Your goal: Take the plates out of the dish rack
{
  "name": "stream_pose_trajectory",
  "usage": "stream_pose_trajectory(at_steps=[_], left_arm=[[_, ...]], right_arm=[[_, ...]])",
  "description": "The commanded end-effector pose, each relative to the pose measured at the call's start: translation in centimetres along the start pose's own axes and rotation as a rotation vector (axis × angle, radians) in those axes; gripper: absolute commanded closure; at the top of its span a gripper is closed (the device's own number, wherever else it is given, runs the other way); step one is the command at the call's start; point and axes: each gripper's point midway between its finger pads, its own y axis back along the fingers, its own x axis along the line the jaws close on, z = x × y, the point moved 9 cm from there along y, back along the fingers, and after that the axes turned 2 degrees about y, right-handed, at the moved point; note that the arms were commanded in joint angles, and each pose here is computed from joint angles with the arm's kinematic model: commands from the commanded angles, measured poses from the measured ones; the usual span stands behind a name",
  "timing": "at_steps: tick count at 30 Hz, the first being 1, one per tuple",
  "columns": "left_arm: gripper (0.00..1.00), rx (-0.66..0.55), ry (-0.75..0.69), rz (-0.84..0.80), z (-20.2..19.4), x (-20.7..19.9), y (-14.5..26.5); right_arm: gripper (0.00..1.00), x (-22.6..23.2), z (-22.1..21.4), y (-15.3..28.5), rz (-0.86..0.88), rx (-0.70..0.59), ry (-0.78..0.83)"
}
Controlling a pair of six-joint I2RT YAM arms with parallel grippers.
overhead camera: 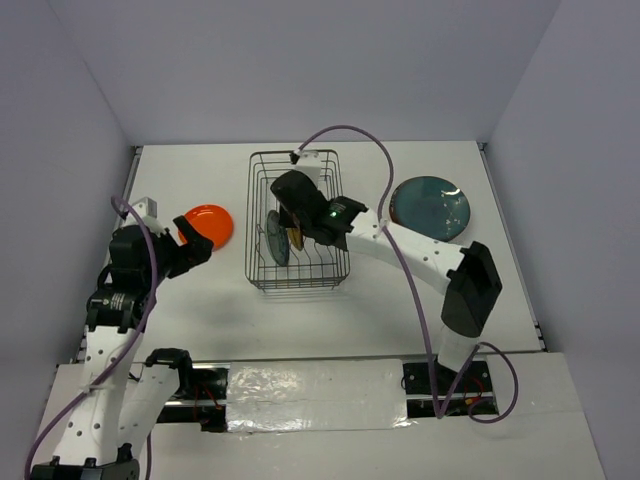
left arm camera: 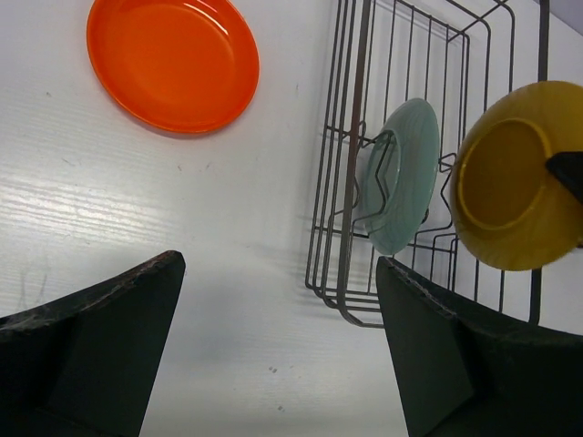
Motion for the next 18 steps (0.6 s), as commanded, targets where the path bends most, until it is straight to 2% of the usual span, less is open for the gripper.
stream_pose_trajectory(at_steps=[1,3,6,7,9,10,11,13,14,16,18], left_arm=[[0.01,-0.070,0.006,-0.072,2.4,-1.9,1.2],[0.00,-0.068,0.047,-0.080,3.0,-2.5,1.5],[0.01,-0.085,0.126,-0.080,4.4,-3.6,2.9],[0.00,-0.098,0.144,-0.108,5.2,-4.3,3.7],[0.00,-0.088,0.210,-0.156,5.7,-5.3,4.6],[0.00,-0.092,0.230,-0.196,6.1,-5.9,5.2],[0.00,-0.067,0.253,-0.264,5.9,-6.6,5.9],[0.01,-0.056,0.333,-0.370,6.0,-7.7,6.4],[0.00,-0.022,0.350,-0.454,5.6,-8.2,7.2],[0.00,0.012,0.435,-0.559,5.1,-8.8,6.8],[0.01,0.086,0.493,-0.653,4.2,-9.1,6.8]], right_arm=[[0.97,1.4,5.1,4.7,0.110,-0.149,0.011],[0.97,1.8,6.4,6.5,0.147,-0.174,0.050],[0.97,2.3,7.0,8.9,0.231,-0.190,0.204],[0.97,2.7,6.5,9.9,0.291,-0.191,0.346],[0.97,2.3,5.6,11.6,0.340,-0.223,0.493],[0.97,1.9,4.9,12.0,0.346,-0.248,0.653],[1.00,2.0,2.4,12.3,0.365,-0.234,0.757],[1.00,1.3,1.4,13.6,0.350,-0.263,0.930],[1.00,1.1,-0.5,14.1,0.331,-0.247,0.997],[1.00,0.7,-1.0,15.3,0.312,-0.278,1.056],[1.00,1.1,-2.6,16.6,0.368,-0.310,1.126]])
